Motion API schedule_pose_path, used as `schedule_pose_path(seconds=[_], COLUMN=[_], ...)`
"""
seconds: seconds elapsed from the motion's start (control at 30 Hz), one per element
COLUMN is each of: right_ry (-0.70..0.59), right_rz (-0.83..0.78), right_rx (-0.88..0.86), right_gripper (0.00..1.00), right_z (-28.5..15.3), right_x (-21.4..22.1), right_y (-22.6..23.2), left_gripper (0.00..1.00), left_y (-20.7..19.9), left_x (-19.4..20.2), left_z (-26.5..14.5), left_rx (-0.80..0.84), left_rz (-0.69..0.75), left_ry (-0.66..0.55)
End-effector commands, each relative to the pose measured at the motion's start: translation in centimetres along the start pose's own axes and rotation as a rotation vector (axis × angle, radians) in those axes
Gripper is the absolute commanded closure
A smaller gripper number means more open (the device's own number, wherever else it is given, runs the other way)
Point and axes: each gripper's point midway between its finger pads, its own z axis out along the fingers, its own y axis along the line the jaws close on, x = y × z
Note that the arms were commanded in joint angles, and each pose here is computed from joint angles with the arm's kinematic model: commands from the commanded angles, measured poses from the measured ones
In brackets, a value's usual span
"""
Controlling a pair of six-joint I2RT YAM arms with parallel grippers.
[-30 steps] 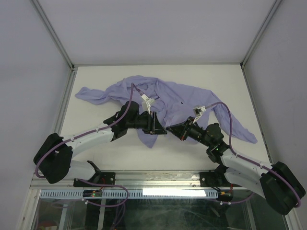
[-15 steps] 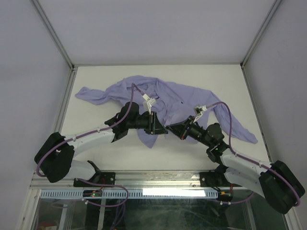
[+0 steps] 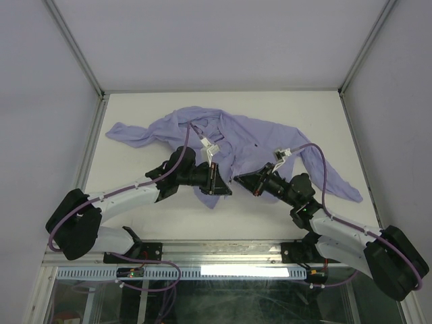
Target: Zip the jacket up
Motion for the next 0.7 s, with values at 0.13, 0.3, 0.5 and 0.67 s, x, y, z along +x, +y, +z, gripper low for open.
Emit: schedule_pose_path(seconds=[0.13,0.3,0.5,0.67], right_ry=[-0.103,-0.054,-0.026,-0.024], right_rz=[-0.060,-0.061,-0.047,-0.047], right_rx=[-0.006,0.063,0.091,0.093], right_gripper=[1.00,1.00,1.00,1.00], right_z=[-0.2,-1.4,-2.5,-2.7], right_x=[-2.6,-1.3,-0.4,-0.2], right_y=[0.7,-0.4,-0.8,-0.9], left_gripper=[0.63,0.53,0.50,0.50], left_y=[2.9,5.1,9.0,10.9], left_x=[0.7,0.8,2.3,2.8], left_z=[-1.5,-3.6,-5.4,-5.0], left_rx=[-0.253,-0.471,-0.759,-0.928], left_rz=[-0.054,-0.102,-0.138,-0.069], left_ry=[0.050,0.070,0.209,0.331])
